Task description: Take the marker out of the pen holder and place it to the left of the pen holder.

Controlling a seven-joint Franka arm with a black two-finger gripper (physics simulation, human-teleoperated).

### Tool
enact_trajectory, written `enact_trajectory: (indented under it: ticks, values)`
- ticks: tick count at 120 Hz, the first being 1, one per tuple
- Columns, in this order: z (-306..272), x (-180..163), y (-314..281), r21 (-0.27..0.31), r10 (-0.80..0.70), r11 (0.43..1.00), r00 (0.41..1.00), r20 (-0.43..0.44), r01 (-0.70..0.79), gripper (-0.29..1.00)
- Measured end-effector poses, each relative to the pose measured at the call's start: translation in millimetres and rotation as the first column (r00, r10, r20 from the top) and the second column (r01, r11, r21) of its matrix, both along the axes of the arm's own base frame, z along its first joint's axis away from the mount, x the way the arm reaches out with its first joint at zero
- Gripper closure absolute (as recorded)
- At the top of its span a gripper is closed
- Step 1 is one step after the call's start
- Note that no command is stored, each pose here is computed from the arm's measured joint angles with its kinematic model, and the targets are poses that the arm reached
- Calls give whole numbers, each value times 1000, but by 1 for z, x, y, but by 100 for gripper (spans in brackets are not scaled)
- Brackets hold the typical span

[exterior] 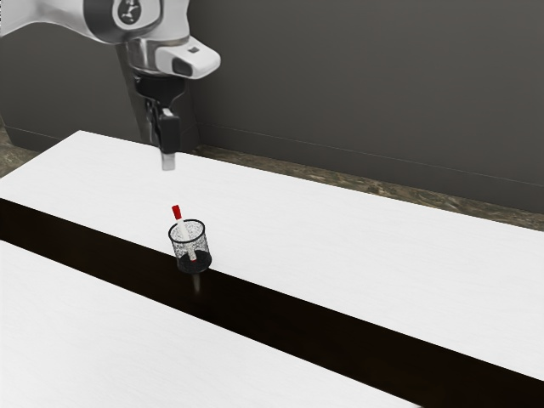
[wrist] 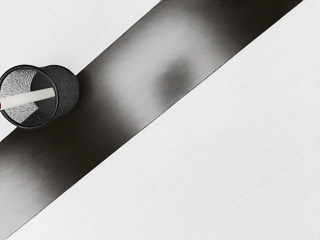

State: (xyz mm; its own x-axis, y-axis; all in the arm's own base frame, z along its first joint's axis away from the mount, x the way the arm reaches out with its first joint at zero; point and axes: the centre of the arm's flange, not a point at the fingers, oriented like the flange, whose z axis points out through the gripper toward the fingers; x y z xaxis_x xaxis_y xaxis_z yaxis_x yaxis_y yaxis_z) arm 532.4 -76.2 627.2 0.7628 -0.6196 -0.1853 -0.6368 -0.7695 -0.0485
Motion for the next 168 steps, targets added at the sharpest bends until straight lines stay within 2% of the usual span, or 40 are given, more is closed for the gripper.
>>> enact_trajectory:
  ticks: [63,75,83,90,102,114,131,145,154,168]
  values:
    - [4,-3,-24,-19,-66,998,998,4,66,0]
    - [19,-6,-25,-22,-143,989,989,23,144,0]
    - [0,2,-28,-38,-253,967,967,-38,252,0]
    - [-34,24,-23,-76,-371,928,924,-95,365,0]
    - [-122,80,32,-178,-505,861,844,-179,477,0]
    - [-201,114,45,-272,-671,736,721,-175,619,0]
    - [-212,132,47,-293,-839,538,537,-89,790,0]
    - [-222,168,68,-292,-910,392,414,15,872,0]
    - [-235,176,98,-303,-933,328,358,46,895,0]
    - [-236,174,147,-310,-943,268,314,109,912,1]
